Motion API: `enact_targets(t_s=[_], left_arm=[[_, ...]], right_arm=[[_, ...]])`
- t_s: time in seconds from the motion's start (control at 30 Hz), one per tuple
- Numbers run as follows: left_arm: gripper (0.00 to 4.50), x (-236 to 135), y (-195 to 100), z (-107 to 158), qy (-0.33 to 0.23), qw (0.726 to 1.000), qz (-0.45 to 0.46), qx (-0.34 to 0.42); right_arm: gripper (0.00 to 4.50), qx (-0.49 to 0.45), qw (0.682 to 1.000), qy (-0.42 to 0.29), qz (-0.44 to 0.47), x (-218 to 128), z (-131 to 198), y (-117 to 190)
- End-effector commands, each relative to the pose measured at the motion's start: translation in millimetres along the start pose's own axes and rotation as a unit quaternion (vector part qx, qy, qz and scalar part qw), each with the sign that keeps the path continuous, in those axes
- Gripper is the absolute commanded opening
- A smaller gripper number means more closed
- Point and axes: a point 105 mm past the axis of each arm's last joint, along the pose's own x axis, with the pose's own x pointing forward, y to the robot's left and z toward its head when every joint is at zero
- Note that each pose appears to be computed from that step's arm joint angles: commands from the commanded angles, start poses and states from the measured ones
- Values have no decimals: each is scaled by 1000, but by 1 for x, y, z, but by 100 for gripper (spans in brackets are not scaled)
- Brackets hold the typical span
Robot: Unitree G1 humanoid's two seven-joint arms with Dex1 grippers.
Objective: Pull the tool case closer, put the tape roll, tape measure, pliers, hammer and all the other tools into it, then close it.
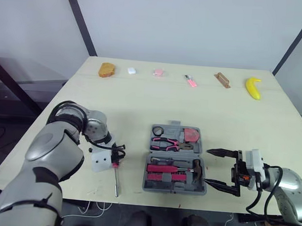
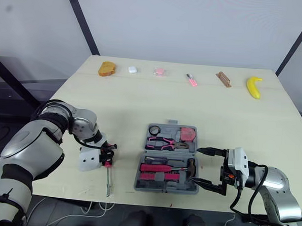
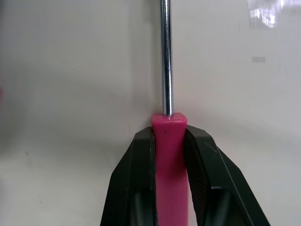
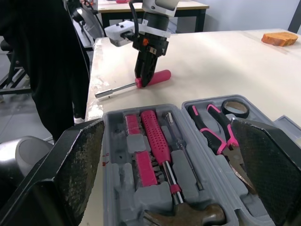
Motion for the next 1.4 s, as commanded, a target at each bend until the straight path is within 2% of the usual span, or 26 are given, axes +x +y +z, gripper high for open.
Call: enact_targets(t_s=[0.03, 0.2, 0.37, 0.43, 0.6, 0.7, 0.77, 0.9, 1.0, 1.03, 1.1, 1.17, 1.3, 1.4], left_arm=[[38, -25, -4, -5, 22, 999, 39, -26], [38, -49, -12, -15, 60, 991, 88, -77], [38, -76, -9, -29, 108, 973, 162, -128], [38, -85, -5, -34, 123, 960, 201, -153], [38, -101, -4, -41, 134, 907, 295, -268], [38, -103, -2, -37, 103, 851, 356, -373], [38, -101, -1, -30, 87, 823, 374, -420], [38, -95, -1, -12, 24, 719, 423, -551], [38, -87, -5, 3, -13, 649, 423, -632], [38, -85, -7, 7, -19, 633, 420, -650], [38, -83, -3, 15, -63, 571, 432, -696], [38, -81, -2, 22, -85, 532, 433, -722], [38, -77, -3, 31, -101, 466, 437, -763], [38, -70, -9, 32, -91, 382, 453, -800]], right_arm=[[450, -19, 1000, -8, 2, 1, 7, -1], [450, -19, 1000, -9, 7, 2, 7, -3], [450, -18, 1000, -9, 12, 2, 8, -2], [450, -18, 1000, -11, 14, 3, 8, -2], [450, -18, 1000, -12, 17, 3, 8, 0], [450, -18, 1000, -11, 17, 3, 8, 0], [450, -19, 1000, -12, 15, 3, 8, 0], [450, -18, 1000, -16, 12, 4, 9, 0], [450, -13, 1000, -25, 4, 4, 10, -1], [450, -12, 1000, -28, 2, 4, 10, -2], [450, -10, 999, -31, -2, 4, 11, -3], [450, -10, 999, -31, -4, 4, 11, -4], [450, -11, 999, -31, -11, 1, 11, -7], [450, -13, 999, -26, -21, -4, 11, -10]])
